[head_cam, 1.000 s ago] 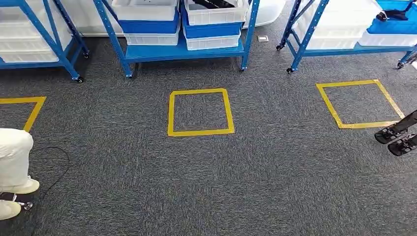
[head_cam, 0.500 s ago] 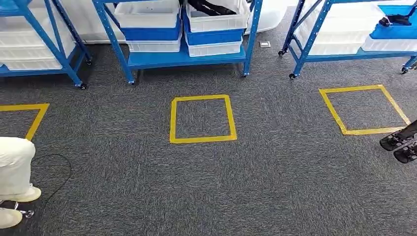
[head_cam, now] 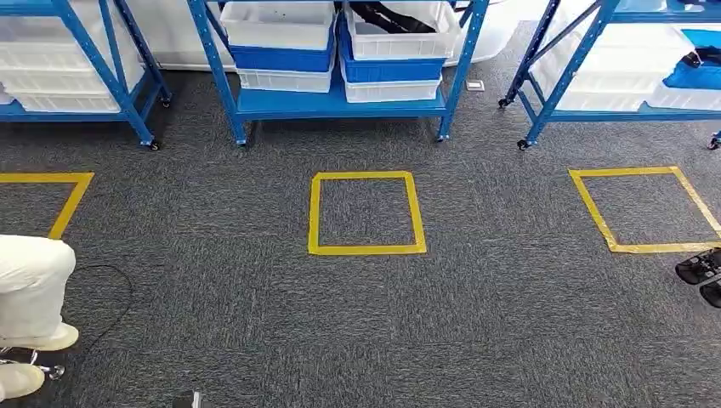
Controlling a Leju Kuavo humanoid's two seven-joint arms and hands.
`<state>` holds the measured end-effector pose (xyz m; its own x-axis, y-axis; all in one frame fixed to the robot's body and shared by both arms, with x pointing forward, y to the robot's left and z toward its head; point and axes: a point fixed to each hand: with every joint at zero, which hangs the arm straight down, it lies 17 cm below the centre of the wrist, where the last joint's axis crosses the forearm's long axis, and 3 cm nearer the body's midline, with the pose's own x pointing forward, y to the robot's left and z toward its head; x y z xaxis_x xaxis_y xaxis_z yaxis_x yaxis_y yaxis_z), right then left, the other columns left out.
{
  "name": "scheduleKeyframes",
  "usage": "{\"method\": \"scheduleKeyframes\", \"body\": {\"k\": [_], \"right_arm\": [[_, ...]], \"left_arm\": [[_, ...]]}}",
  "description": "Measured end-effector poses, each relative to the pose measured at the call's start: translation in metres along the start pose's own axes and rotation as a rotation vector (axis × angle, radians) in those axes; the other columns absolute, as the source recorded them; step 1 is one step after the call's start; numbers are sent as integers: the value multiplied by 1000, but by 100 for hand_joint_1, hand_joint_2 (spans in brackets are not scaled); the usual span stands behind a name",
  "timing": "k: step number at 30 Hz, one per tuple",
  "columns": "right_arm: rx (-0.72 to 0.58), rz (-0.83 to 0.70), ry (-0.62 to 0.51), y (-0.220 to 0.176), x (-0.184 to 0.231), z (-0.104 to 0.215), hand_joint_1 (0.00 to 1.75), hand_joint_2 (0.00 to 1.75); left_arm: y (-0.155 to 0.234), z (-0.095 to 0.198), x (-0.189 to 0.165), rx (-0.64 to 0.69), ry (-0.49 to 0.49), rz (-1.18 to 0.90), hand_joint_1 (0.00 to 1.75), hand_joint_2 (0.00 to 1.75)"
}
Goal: Take the parts from the cabinet and place them on the table.
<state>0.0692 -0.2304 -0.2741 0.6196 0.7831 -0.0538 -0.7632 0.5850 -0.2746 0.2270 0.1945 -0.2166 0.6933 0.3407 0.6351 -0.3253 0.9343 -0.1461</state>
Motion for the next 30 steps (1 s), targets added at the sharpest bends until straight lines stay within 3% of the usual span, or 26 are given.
{"method": "scheduleKeyframes", "body": {"k": [30], "right_arm": [[6,-56,32,5,-3,2,0,0]], "left_arm": [[-8,-3,1,-19,29,-51,0,0]]}}
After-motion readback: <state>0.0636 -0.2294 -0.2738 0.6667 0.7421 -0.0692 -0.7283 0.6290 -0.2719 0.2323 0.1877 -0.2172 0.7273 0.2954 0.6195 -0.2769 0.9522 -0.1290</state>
